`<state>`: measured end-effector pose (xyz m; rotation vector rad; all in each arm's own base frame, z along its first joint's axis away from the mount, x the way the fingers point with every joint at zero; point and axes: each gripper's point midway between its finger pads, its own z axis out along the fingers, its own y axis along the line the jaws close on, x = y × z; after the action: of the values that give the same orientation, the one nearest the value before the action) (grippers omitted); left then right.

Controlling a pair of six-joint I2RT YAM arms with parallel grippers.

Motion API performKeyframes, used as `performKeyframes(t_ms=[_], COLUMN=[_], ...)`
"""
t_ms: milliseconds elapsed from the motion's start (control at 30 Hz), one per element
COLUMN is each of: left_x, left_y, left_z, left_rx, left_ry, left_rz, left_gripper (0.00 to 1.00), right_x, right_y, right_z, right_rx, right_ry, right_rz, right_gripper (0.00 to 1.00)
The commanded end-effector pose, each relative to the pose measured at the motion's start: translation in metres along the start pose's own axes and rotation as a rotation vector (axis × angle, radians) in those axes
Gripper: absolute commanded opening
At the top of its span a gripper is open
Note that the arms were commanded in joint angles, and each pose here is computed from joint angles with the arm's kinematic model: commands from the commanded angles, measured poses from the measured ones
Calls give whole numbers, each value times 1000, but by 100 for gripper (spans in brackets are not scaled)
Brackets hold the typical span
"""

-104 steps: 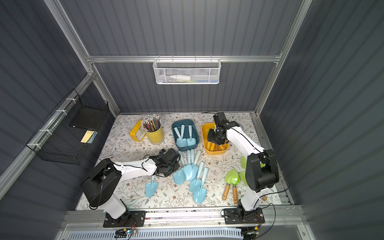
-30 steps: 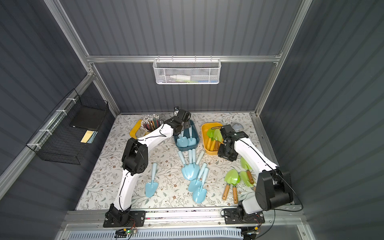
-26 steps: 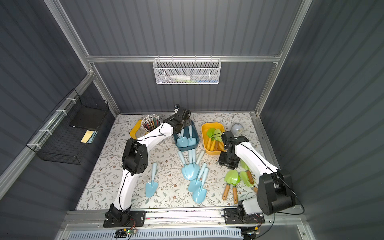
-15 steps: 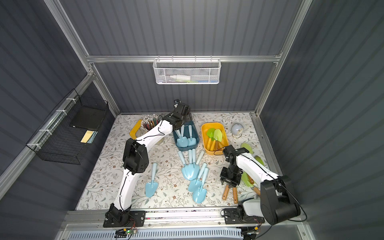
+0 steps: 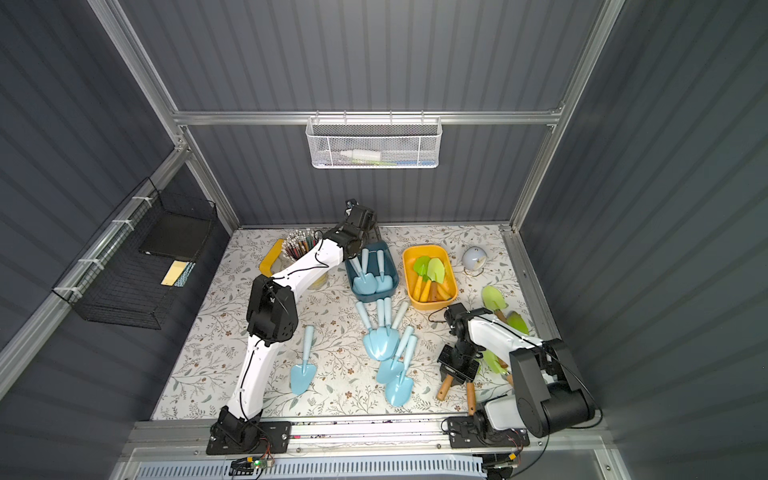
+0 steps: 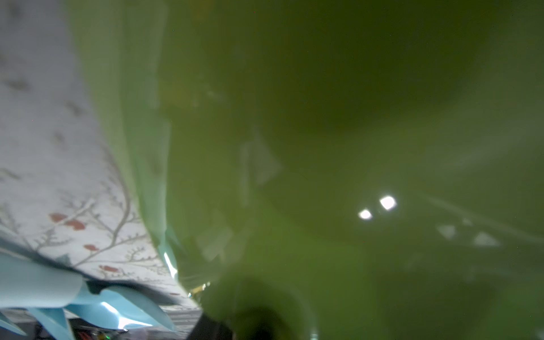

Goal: Sort the small shovels by color and place them into the storage box
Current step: Pick up the shovel from the center of the board, then place the shovel in the storage box.

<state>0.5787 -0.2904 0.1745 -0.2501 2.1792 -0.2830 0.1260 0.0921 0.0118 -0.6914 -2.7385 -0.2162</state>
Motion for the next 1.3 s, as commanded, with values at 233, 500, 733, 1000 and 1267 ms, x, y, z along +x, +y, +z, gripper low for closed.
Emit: performKeyframes(t_ms=[233, 500, 733, 1000, 1267], left_x=[18, 17, 37, 42, 46], left_y=[5, 3, 18, 26, 36], left_z=[8, 5, -3, -16, -30], left_rx=[18, 37, 16, 8, -8], left_ry=[45, 48, 87, 100, 103], left_rz=[-14, -44, -70, -95, -133], left_gripper=[76, 76, 76, 78, 79], right_x=[-48, -103, -161, -184, -182], right_y=[15, 74, 151, 198, 212], right_z=[-71, -176, -201, -153, -113], right_rx=[70, 15, -8, 3, 36], right_ry=[-293, -599, -631, -535, -461], right_rz=[6, -113, -288, -414, -462], right_gripper=[5, 4, 5, 5, 8])
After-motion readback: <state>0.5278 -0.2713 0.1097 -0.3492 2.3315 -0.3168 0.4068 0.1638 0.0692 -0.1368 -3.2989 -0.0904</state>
